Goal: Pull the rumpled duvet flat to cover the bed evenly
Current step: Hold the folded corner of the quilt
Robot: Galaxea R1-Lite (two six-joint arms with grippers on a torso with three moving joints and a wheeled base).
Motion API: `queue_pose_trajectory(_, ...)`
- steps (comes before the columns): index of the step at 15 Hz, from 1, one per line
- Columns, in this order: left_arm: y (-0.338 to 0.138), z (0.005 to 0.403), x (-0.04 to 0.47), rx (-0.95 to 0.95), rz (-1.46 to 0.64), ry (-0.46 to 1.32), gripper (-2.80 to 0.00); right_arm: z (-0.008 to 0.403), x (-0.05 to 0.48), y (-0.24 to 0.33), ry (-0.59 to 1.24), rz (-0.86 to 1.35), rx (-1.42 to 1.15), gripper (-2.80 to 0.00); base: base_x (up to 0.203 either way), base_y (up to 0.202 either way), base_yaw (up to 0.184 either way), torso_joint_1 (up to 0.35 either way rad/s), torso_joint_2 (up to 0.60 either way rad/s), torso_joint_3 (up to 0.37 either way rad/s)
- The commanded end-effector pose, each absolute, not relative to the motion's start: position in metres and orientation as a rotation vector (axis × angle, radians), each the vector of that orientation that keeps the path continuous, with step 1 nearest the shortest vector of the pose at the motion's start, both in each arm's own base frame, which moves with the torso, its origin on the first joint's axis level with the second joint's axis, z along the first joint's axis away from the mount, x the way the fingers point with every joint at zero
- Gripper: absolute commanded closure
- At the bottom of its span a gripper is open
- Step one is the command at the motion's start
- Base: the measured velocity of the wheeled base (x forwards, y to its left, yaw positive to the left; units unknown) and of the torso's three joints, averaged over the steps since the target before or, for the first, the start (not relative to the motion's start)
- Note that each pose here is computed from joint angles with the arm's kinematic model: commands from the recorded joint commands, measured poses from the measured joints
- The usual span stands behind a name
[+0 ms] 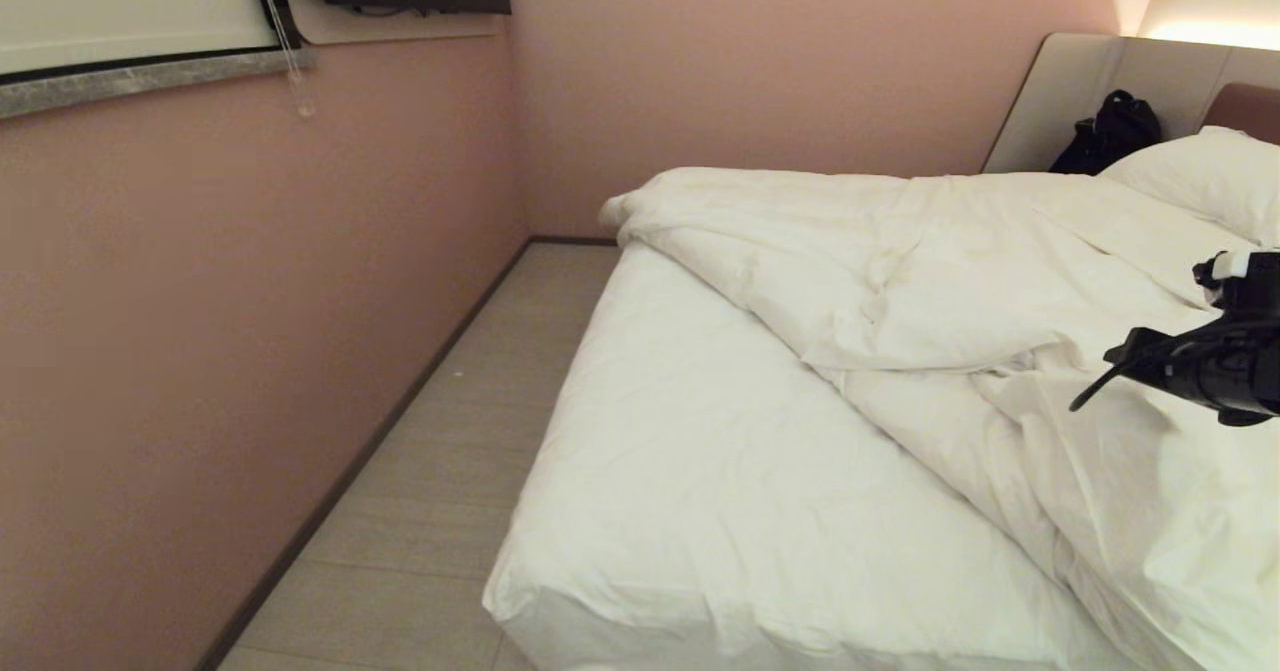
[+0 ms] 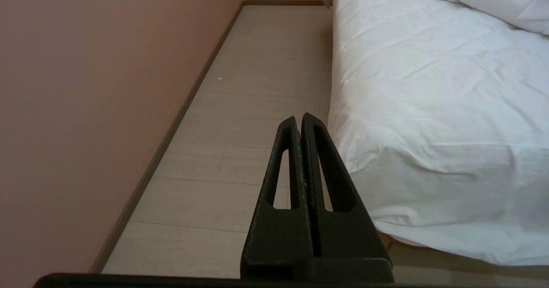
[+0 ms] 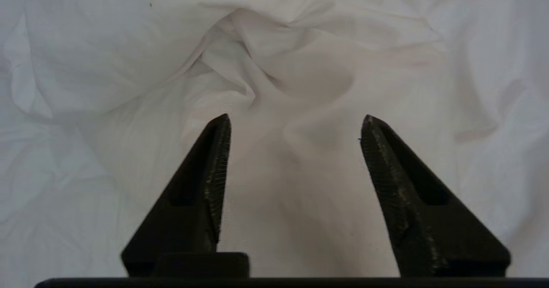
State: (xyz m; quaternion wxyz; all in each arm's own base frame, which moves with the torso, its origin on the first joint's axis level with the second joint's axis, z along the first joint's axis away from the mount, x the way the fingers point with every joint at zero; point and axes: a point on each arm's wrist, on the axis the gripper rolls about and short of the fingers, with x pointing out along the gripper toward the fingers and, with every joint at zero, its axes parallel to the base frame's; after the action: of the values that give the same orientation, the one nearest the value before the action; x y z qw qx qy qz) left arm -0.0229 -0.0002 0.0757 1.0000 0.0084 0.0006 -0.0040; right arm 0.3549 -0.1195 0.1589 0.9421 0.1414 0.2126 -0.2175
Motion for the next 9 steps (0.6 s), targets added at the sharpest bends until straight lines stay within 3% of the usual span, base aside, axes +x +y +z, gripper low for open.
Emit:
queue_pose_trajectory(1, 0.000, 0.076, -0.023, 0.017, -0.008, 0.001, 0.00, 0.156, 0.350, -0.119, 0.537, -0.438, 0.325, -2.80, 0.000, 0.000, 0.000, 0.000, 0.00, 0.000)
queue_pose_trajectory(6, 0.000, 0.076, -0.023, 0.017, -0.008, 0.001, 0.00, 0.177, 0.329, -0.128, 0.632, -0.387, 0.476, -2.80, 0.000, 0.000, 0.000, 0.000, 0.00, 0.000)
queue_pose_trajectory(9, 0.000, 0.076, -0.023, 0.017, -0.008, 0.001, 0.00, 0.164, 0.318, -0.144, 0.669, -0.285, 0.651, -2.80, 0.000, 0.000, 0.000, 0.000, 0.00, 0.000)
